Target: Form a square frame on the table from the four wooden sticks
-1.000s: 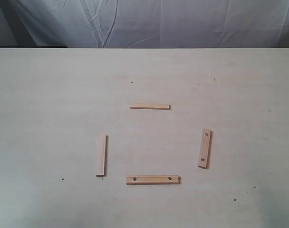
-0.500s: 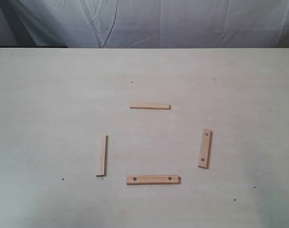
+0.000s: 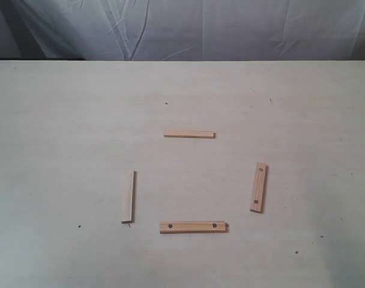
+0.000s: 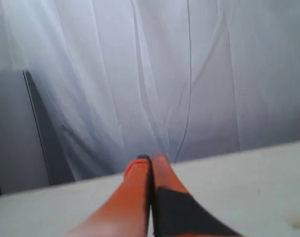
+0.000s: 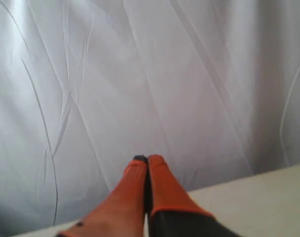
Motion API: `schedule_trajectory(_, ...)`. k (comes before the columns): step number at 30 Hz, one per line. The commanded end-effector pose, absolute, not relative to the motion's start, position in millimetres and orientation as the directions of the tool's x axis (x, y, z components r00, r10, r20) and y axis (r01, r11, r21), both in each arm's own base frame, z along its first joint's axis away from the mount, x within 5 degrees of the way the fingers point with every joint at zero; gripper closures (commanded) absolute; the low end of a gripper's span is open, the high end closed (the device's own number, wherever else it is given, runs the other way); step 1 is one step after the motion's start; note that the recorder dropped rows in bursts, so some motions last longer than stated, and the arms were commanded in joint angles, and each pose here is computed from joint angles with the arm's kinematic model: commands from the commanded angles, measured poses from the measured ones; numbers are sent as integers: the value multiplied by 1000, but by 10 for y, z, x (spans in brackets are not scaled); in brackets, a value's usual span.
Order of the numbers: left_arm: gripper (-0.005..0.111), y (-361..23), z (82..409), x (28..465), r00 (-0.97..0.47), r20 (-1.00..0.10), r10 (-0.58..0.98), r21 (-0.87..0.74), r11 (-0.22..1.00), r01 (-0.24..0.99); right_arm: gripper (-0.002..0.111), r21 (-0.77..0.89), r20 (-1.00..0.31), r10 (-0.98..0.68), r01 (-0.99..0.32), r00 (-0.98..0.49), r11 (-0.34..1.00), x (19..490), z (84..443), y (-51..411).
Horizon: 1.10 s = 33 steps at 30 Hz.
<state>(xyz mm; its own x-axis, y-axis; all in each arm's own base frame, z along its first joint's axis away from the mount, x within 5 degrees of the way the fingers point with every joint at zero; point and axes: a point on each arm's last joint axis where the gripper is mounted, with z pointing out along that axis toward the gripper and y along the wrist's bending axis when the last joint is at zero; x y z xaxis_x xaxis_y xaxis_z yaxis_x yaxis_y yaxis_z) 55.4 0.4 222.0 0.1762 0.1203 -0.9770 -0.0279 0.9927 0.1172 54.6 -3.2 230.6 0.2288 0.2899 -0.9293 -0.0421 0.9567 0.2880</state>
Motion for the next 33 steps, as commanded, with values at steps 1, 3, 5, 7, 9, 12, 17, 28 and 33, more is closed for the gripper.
schedule_trajectory(1, 106, 11, 2425, 485, 408, -912, 36, 26, 999, -29, 109, 300, -953, 297, -49, -62, 953, 680, 2524, 56)
schedule_trajectory(3, 106, 12, 2431, 483, 413, -897, -159, -151, 987, 51, 109, 302, -917, 280, -37, -286, 953, 887, 2681, 110)
schedule_trajectory(5, 106, 17, 2472, 463, 453, -861, -231, -214, 973, 87, 109, 303, -860, 268, -12, -433, 953, 1139, 2742, 135)
schedule_trajectory(7, 107, 34, 2546, 463, 382, -853, -356, -342, 934, 106, 109, 359, -819, 342, 54, -461, 932, 1454, 2665, 123)
schedule_trajectory(9, 107, 6, 2765, 554, 190, -937, -294, -290, 956, 48, 109, 406, -772, 404, 108, -492, 908, 1617, 2564, 122)
schedule_trajectory(12, 107, 2, 3041, 804, -53, -981, -189, -188, 982, -13, 109, 385, -698, 377, 125, -608, 914, 1785, 2485, 154)
schedule_trajectory(17, 107, 36, 3183, 1703, -564, -826, -23, -2, 999, -39, 109, 342, -526, 243, 59, -815, 938, 2233, 2475, 339)
schedule_trajectory(28, 107, -342, 2090, 2645, -901, -431, 40, -108, 990, 95, 92, 254, -198, 124, 71, -972, 965, 2754, 1630, 1161)
schedule_trajectory(33, 107, -443, 1969, 2703, -912, -410, 6, -156, 985, 76, 67, 205, -167, 151, 115, -974, 972, 2844, 1480, 1338)
